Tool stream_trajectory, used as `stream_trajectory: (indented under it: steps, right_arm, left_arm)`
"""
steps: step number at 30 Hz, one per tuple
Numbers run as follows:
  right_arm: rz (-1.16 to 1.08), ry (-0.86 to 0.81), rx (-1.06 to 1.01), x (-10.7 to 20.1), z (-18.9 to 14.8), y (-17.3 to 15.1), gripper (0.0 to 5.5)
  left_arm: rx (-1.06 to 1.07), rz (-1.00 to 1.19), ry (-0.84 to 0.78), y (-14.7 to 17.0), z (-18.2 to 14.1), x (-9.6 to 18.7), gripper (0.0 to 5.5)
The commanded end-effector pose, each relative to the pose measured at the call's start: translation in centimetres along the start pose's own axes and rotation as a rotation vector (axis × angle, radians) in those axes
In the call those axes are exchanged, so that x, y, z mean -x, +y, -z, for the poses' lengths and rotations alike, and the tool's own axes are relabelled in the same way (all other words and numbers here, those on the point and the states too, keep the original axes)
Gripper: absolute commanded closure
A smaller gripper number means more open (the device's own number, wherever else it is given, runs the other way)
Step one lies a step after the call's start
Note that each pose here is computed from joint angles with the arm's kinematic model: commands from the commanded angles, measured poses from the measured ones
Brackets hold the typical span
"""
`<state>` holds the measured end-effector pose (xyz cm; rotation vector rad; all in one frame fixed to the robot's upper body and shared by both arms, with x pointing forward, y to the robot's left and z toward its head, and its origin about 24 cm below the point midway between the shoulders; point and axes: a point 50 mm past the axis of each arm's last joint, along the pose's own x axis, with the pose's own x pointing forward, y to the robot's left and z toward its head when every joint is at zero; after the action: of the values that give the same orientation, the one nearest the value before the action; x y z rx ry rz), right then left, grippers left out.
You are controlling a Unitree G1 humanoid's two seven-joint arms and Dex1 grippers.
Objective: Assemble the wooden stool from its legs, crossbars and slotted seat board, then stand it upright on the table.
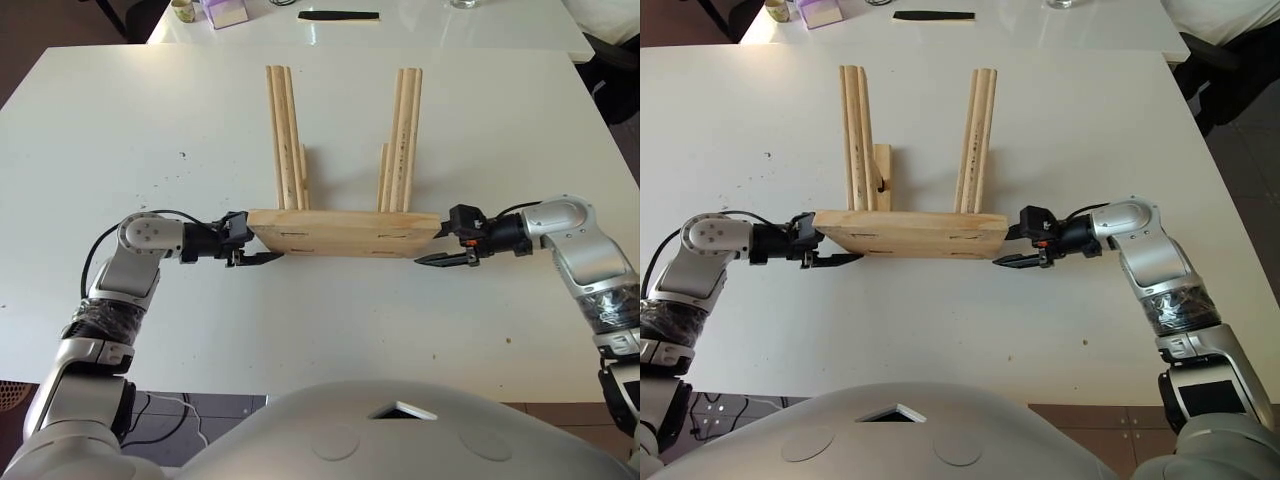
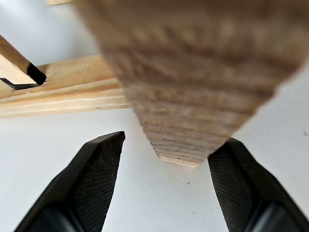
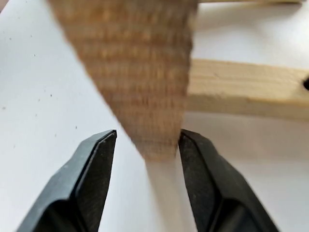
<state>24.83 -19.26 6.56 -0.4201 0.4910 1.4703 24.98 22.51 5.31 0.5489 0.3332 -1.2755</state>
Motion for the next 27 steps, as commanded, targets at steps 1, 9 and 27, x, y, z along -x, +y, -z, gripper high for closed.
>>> stream_trajectory:
  steps: [1,9,27]
  right_arm:
    - [0.005,-0.013,0.022,-0.4,-0.8,-0.6,3.18]
    - [-0.002,0.017,0.016,-0.6,0.1,-0.4,4.02]
    - [-0.086,-0.065,-0.165,2.8,-0.7,11.2,4.17]
  left_arm:
    - [-0.029,-0.011,-0.029,0.6,-0.7,-0.5,2.70]
    - [-0.025,0.047,-0.055,0.0,-0.8,-0.7,3.87]
    - [0.319,0.193,-0.172,-13.7,-3.2,1.8,4.17]
